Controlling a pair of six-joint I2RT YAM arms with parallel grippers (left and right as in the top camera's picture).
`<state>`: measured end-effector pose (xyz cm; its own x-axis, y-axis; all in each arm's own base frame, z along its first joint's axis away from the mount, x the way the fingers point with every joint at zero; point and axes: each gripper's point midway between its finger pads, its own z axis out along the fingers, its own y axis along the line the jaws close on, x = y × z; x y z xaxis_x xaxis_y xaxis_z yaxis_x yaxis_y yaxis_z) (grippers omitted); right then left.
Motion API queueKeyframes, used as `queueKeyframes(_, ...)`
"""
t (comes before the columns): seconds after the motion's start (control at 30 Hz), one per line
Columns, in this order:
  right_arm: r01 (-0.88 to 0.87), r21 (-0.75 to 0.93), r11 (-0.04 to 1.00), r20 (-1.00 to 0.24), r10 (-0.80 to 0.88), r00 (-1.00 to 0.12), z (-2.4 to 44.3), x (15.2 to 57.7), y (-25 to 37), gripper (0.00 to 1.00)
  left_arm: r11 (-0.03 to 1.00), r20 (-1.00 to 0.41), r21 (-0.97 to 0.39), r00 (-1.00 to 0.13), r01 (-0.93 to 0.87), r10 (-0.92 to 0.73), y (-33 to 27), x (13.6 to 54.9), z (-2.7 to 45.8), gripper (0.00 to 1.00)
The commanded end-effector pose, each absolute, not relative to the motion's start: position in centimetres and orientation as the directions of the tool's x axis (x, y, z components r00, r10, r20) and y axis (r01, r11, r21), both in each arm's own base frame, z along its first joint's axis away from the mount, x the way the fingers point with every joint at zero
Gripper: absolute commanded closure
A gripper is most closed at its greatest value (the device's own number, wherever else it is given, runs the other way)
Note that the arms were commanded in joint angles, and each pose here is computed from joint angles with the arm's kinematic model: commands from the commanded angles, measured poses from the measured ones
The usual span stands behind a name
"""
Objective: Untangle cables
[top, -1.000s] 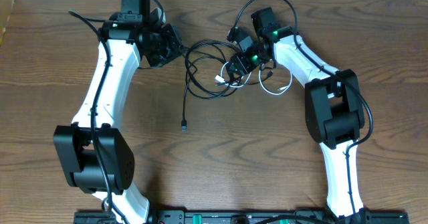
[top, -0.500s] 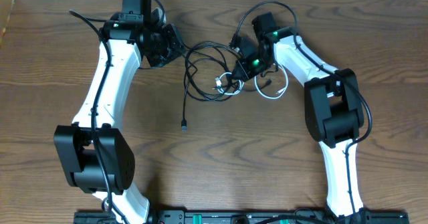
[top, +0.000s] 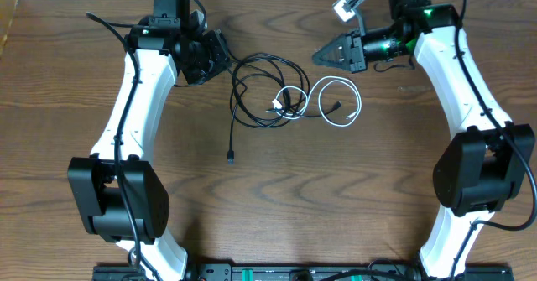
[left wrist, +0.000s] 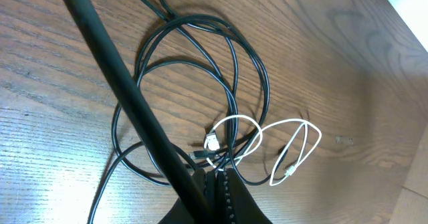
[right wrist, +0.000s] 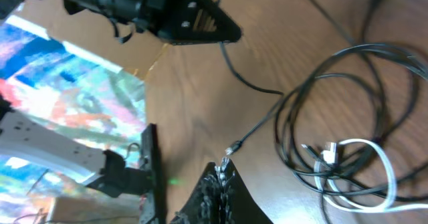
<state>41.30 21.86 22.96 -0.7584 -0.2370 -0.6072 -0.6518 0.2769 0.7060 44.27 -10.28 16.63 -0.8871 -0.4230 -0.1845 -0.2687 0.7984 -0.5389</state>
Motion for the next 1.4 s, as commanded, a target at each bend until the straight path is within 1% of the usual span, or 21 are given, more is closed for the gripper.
queueKeyframes(0.0,-0.626,0.648,0.434,-0.559,-0.287,-0.778,20.1,42.4,20.9,0.86,0.808,-0.176,-0.523,-0.893,-0.271,-0.414,-10.2,44.0,15.9,0.92)
queueKeyframes(0.07,-0.582,0.620,0.527,-0.504,-0.301,-0.809,18.3,42.9,21.0,0.64,0.808,-0.176,-0.523,-0.893,-0.271,-0.414,-10.2,44.0,15.9,0.93)
queueKeyframes(0.1,-0.554,0.605,0.572,-0.476,-0.299,-0.827,17.4,43.2,20.9,0.61,0.808,-0.176,-0.523,-0.893,-0.271,-0.414,-10.2,44.0,15.9,0.93)
queueKeyframes(0.13,-0.510,0.568,0.646,-0.430,-0.296,-0.853,15.9,43.6,20.9,0.57,0.808,-0.176,-0.523,-0.893,-0.271,-0.414,-10.3,44.0,15.9,0.92)
queueKeyframes(0.2,-0.459,0.502,0.733,-0.361,-0.304,-0.881,13.1,43.8,21.0,0.56,0.808,-0.176,-0.523,-0.893,-0.271,-0.414,-10.3,44.0,15.9,0.93)
queueKeyframes(0.4,-0.446,0.410,0.795,-0.278,-0.357,-0.892,7.5,43.8,22.4,0.57,0.808,-0.177,-0.522,-0.893,-0.271,-0.414,-10.2,44.0,15.9,0.93)
queueKeyframes(0.47,-0.469,0.401,0.787,-0.282,-0.381,-0.880,6.4,43.9,23.1,0.57,0.808,-0.177,-0.522,-0.893,-0.271,-0.414,-10.2,44.0,15.9,0.93)
queueKeyframes(0.5,-0.515,0.389,0.764,-0.303,-0.422,-0.855,5.3,44.2,23.9,0.58,0.808,-0.176,-0.523,-0.893,-0.272,-0.414,-10.3,44.0,15.9,0.93)
queueKeyframes(0.67,-0.602,0.368,0.709,-0.324,-0.509,-0.798,2.5,44.1,25.3,0.58,0.810,-0.166,-0.518,-0.897,-0.274,-0.410,-10.4,43.7,15.8,0.92)
queueKeyframes(0.8,-0.609,0.373,0.700,-0.306,-0.527,-0.793,0.5,43.8,26.0,0.57,0.811,-0.161,-0.516,-0.898,-0.276,-0.409,-10.4,43.6,15.7,0.93)
queueKeyframes(0.9,-0.610,0.377,0.698,-0.291,-0.536,-0.793,-0.2,43.4,26.2,0.59,0.812,-0.163,-0.514,-0.898,-0.277,-0.409,-10.4,43.6,15.7,0.93)
queueKeyframes(0.97,-0.603,0.384,0.700,-0.282,-0.533,-0.798,-0.2,43.2,26.1,0.65,0.812,-0.162,-0.514,-0.898,-0.277,-0.409,-10.4,43.6,15.7,0.93)
queueKeyframes(1.0,-0.593,0.389,0.705,-0.270,-0.528,-0.805,-0.2,43.0,26.1,0.70,0.812,-0.162,-0.514,-0.898,-0.277,-0.409,-10.4,43.6,15.7,0.93)
queueKeyframes(1.07,-0.542,0.401,0.739,-0.227,-0.493,-0.840,-0.3,42.6,25.8,0.90,0.812,-0.162,-0.514,-0.898,-0.277,-0.409,-10.4,43.6,15.7,0.93)
queueKeyframes(1.1,-0.506,0.410,0.759,-0.201,-0.466,-0.862,-0.2,42.4,25.4,0.96,0.812,-0.162,-0.514,-0.898,-0.277,-0.409,-10.4,43.6,15.7,0.93)
queueKeyframes(1.13,-0.472,0.417,0.777,-0.175,-0.440,-0.881,0.0,42.3,24.8,0.99,0.812,-0.162,-0.514,-0.898,-0.277,-0.409,-10.4,43.6,15.7,0.93)
queueKeyframes(1.27,-0.421,0.453,0.785,-0.148,-0.400,-0.905,2.1,42.5,23.3,0.99,0.812,-0.163,-0.514,-0.898,-0.277,-0.409,-10.4,43.6,15.7,0.92)
queueKeyframes(1.3,-0.422,0.486,0.766,-0.160,-0.396,-0.904,3.3,42.6,23.3,0.99,0.814,-0.165,-0.510,-0.897,-0.278,-0.410,-10.3,43.6,15.7,0.93)
queueKeyframes(1.37,-0.454,0.572,0.683,-0.218,-0.407,-0.887,6.4,42.6,23.7,0.99,0.820,-0.173,-0.496,-0.893,-0.284,-0.414,-10.0,43.7,15.6,0.93)
